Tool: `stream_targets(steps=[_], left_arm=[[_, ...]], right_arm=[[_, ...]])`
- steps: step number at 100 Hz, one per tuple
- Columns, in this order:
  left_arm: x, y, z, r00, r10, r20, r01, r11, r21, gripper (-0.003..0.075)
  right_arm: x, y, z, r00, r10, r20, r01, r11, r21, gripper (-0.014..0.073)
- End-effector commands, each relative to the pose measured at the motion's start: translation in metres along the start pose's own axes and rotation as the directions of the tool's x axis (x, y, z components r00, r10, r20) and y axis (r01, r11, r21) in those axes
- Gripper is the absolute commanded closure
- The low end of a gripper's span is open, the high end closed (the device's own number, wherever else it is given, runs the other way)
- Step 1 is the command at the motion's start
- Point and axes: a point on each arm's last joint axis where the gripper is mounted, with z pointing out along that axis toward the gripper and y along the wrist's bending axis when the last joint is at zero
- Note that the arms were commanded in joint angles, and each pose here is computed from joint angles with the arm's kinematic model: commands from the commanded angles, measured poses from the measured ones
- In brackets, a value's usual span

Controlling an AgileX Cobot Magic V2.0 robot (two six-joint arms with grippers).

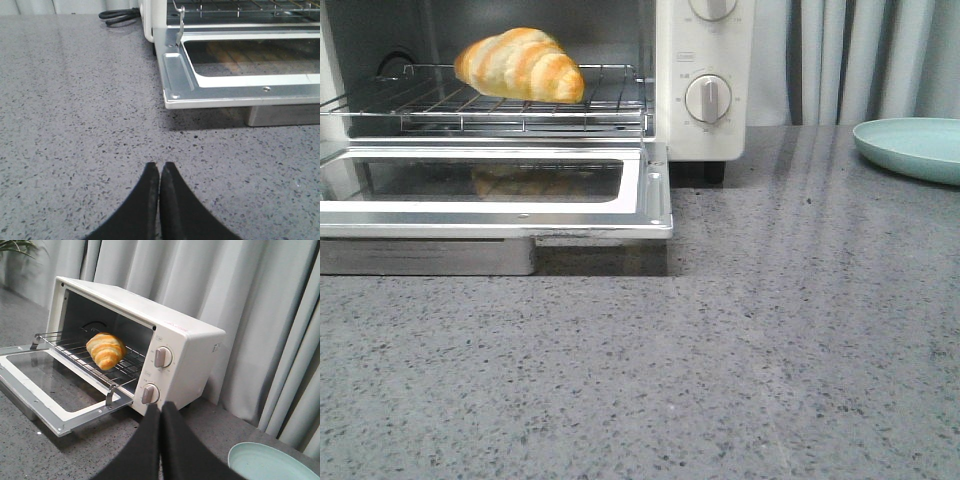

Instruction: Put bread in oven

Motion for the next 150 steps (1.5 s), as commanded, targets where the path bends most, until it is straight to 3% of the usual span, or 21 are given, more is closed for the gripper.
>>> stream_targets(steps=[1,99,117,132,150], left_arm=[[0.002,-0.001,0.000,0.997,-0.053,0.057,0.053,0.999,0.005,0.0741],[0.002,-0.001,0.000,0.997,-0.056,0.057,0.056,0.998,0.006,0.0741],[0.002,-0.001,0.000,0.997,-0.056,0.057,0.056,0.998,0.006,0.0741],[0.002,-0.001,0.000,0.997,-0.056,0.057,0.056,0.998,0.006,0.0741],[0.002,-0.001,0.000,0.997,-0.056,0.057,0.056,0.998,0.006,0.0741]], right_arm=[[-0.012,-0.003,-0.001,0.997,-0.017,0.070,0.016,1.000,0.011,0.0664],[-0.012,-0.003,-0.001,0.998,-0.017,0.068,0.016,1.000,0.011,0.0664],[0.001,-0.005,0.000,0.997,-0.028,-0.067,0.031,0.999,0.037,0.0664],[0.011,0.001,0.004,0.995,-0.036,-0.090,0.041,0.998,0.052,0.0664],[0.039,0.019,0.014,0.988,0.096,-0.119,-0.083,0.990,0.114,0.0664]])
